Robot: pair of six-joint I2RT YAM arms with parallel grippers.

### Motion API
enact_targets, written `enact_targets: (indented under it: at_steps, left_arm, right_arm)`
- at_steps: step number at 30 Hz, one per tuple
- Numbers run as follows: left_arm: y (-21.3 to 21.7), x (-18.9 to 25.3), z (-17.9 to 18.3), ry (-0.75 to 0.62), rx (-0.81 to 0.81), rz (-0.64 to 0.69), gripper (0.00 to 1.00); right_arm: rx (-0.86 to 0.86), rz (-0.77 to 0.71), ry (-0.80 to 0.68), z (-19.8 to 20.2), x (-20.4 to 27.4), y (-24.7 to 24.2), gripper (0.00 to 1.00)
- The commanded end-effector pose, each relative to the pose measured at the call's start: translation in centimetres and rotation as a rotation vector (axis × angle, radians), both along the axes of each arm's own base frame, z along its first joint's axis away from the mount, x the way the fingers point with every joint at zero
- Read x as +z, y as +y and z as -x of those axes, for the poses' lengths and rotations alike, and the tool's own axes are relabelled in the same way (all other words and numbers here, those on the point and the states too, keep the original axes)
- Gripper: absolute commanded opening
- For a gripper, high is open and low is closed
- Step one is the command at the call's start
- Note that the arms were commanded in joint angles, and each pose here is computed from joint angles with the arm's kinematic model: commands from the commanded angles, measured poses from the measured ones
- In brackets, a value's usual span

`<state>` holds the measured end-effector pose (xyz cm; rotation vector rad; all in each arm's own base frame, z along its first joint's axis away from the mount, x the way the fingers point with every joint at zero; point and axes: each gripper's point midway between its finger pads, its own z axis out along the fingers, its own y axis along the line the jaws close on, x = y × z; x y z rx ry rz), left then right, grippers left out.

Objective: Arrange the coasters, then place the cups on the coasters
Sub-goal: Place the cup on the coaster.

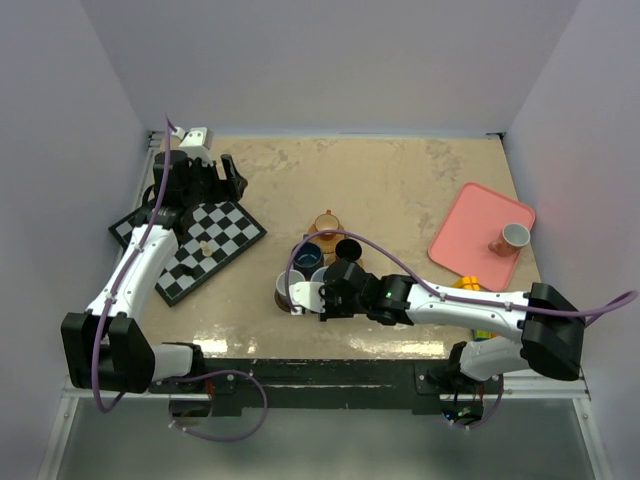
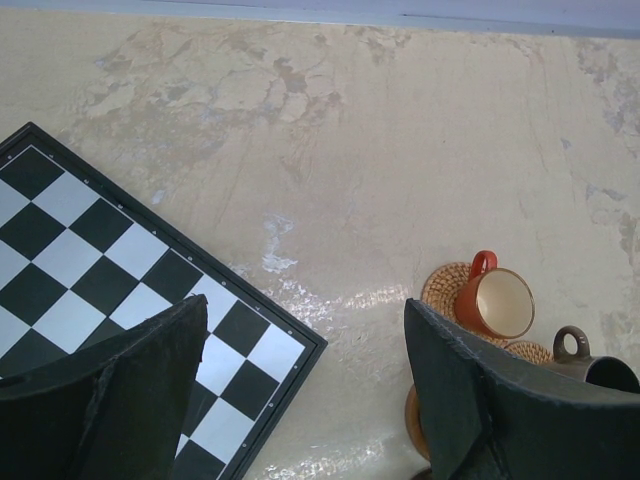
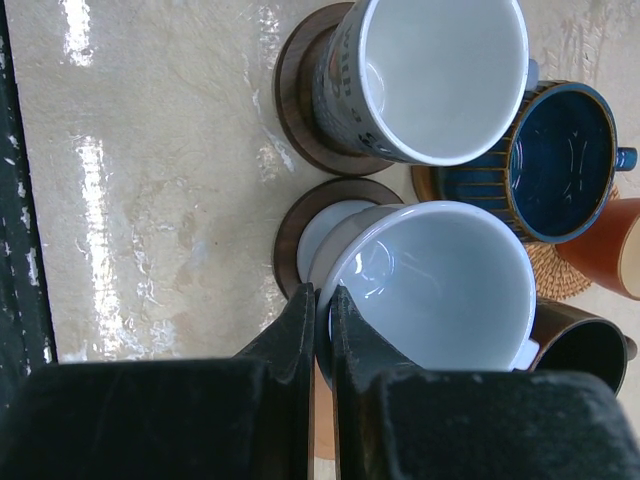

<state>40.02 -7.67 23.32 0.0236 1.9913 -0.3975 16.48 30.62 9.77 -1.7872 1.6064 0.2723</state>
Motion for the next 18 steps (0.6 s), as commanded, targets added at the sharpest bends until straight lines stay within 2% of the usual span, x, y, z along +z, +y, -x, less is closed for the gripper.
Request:
enact_targets:
  at_steps: [1,10,18]
  left_arm:
    - [0.03,0.70,-0.44,-0.041,-0.006,0.010,0.84]
    - [0.03,0.70,-0.44,-0.041,-0.006,0.010,0.84]
    - [0.09,0.60,-0.47,-0.039,-0.004,0.010,0.84]
  right_arm:
    - [-0.002,-0.073,-0.068,-1.37,1.76,1.61,0.00]
    - [-0.011,-0.077,-0.075,-1.47,1.84,1.33,0.00]
    - [-0.027,-0.073,-0.089,-1.67,1.84,0.86,0.07]
